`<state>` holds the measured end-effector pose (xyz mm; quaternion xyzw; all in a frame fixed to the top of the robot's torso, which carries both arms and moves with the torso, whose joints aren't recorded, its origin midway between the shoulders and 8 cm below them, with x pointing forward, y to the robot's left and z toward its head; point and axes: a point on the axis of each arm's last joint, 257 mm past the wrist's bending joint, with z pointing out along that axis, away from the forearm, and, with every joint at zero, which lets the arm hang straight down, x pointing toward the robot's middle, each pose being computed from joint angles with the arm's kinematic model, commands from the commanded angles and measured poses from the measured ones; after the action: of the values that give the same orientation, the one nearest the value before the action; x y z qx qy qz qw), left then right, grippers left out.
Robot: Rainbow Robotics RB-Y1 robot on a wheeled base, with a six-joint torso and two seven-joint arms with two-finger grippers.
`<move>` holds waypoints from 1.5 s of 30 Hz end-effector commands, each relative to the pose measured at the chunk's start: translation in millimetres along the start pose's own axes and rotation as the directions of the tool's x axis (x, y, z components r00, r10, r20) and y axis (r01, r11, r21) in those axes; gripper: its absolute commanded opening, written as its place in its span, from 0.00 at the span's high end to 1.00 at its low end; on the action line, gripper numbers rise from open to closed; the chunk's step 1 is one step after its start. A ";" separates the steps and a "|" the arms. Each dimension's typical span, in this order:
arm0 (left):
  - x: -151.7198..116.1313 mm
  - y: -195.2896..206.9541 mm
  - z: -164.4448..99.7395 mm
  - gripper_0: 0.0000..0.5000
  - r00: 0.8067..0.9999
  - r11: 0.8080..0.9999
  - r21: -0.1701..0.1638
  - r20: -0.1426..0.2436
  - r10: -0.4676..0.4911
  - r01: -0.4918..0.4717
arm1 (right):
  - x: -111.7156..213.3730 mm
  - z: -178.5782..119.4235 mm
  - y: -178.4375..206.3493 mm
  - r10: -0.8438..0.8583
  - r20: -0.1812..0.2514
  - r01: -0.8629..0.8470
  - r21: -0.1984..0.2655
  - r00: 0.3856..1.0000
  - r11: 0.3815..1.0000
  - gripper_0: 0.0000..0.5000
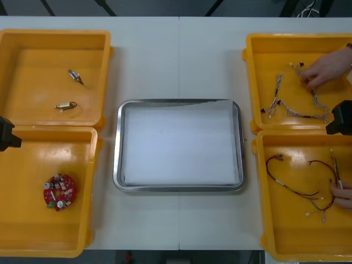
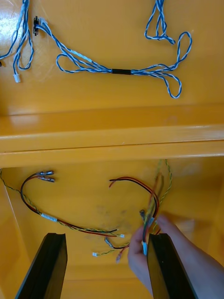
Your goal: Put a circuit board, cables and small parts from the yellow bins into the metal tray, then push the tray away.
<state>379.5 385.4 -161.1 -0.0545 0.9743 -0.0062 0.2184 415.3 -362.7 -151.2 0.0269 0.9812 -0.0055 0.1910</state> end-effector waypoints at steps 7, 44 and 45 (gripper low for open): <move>-6.5 6.1 -9.4 0.00 0.999 0.999 -0.027 0.023 -0.030 0.031 | -5.5 -6.8 1.5 -0.028 0.034 0.028 -0.003 0.999 1.000 0.00; -6.5 6.1 -9.4 0.00 0.999 0.999 -0.027 0.023 -0.030 0.031 | -5.5 -6.8 1.5 -0.028 0.034 0.028 -0.003 0.999 1.000 0.00; -6.5 6.1 -9.4 0.00 0.999 0.999 -0.027 0.023 -0.030 0.031 | -5.5 -6.8 1.5 -0.028 0.034 0.028 -0.003 0.999 1.000 0.00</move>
<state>379.5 385.4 -161.1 -0.0545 0.9743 -0.0062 0.2184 415.3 -362.7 -151.2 0.0269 0.9812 -0.0055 0.1910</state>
